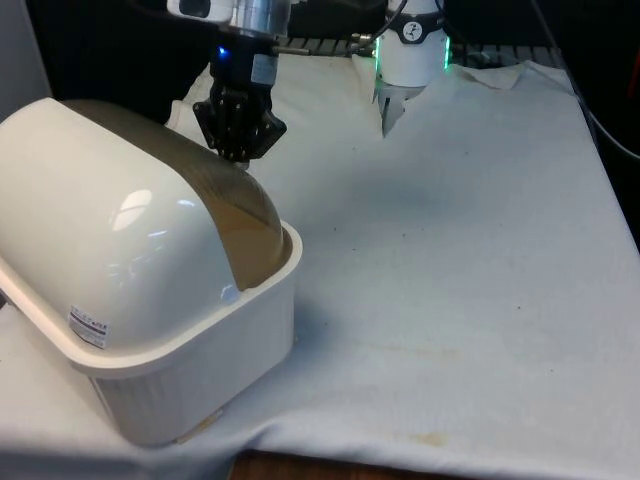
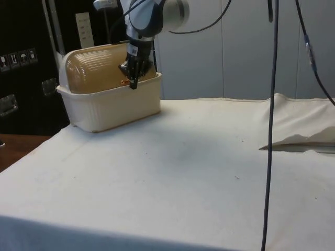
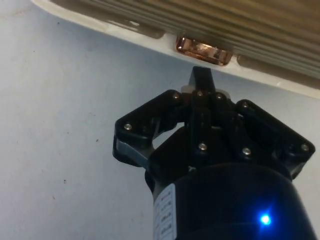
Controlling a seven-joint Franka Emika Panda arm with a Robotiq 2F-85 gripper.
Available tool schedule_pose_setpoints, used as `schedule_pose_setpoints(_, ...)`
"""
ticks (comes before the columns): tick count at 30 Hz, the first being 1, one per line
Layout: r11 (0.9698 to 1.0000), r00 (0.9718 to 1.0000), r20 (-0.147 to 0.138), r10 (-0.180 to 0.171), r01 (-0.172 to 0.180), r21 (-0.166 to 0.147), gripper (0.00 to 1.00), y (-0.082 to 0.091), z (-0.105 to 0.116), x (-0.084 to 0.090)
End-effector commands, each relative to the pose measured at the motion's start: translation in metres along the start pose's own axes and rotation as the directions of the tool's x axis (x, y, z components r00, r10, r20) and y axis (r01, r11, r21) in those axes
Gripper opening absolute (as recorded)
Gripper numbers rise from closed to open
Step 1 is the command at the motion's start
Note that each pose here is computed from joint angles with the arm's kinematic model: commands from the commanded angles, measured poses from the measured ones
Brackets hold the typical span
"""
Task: Open the lid, then close it.
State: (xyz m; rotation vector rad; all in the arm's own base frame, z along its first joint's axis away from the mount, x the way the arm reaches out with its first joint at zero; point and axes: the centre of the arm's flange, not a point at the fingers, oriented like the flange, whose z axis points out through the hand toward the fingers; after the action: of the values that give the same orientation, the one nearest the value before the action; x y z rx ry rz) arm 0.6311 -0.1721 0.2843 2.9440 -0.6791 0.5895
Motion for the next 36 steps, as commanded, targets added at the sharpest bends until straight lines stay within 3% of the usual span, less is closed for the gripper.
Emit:
schedule_pose_setpoints(1,0.9998,1.0,-0.007,0.007,-0.006,0.021,0.0,-0.005,-0.004,-0.001)
schedule_pose_setpoints(5,0.9993,0.9999,-0.006,0.016,-0.015,0.034,0.0,-0.01,-0.006,-0.003)
schedule_pose_setpoints(6,0.9998,0.9999,-0.001,0.011,-0.011,0.019,0.0,-0.007,-0.003,-0.001)
schedule_pose_setpoints(7,0.9992,0.9998,-0.005,0.017,-0.017,0.037,0.0,-0.011,-0.006,-0.003)
schedule_pose_setpoints(12,0.9982,0.9995,-0.002,0.031,-0.031,0.051,0.0,-0.014,-0.007,-0.003)
schedule_pose_setpoints(14,0.999,0.9996,0.003,0.028,-0.029,0.035,0.0,-0.012,-0.004,-0.003)
schedule_pose_setpoints(16,0.9979,0.9993,-0.002,0.037,-0.037,0.053,0.0,-0.015,-0.006,-0.003)
schedule_pose_setpoints(36,0.9967,0.9967,-0.012,0.08,-0.08,0.015,0.0,0.007,-0.001,0.007)
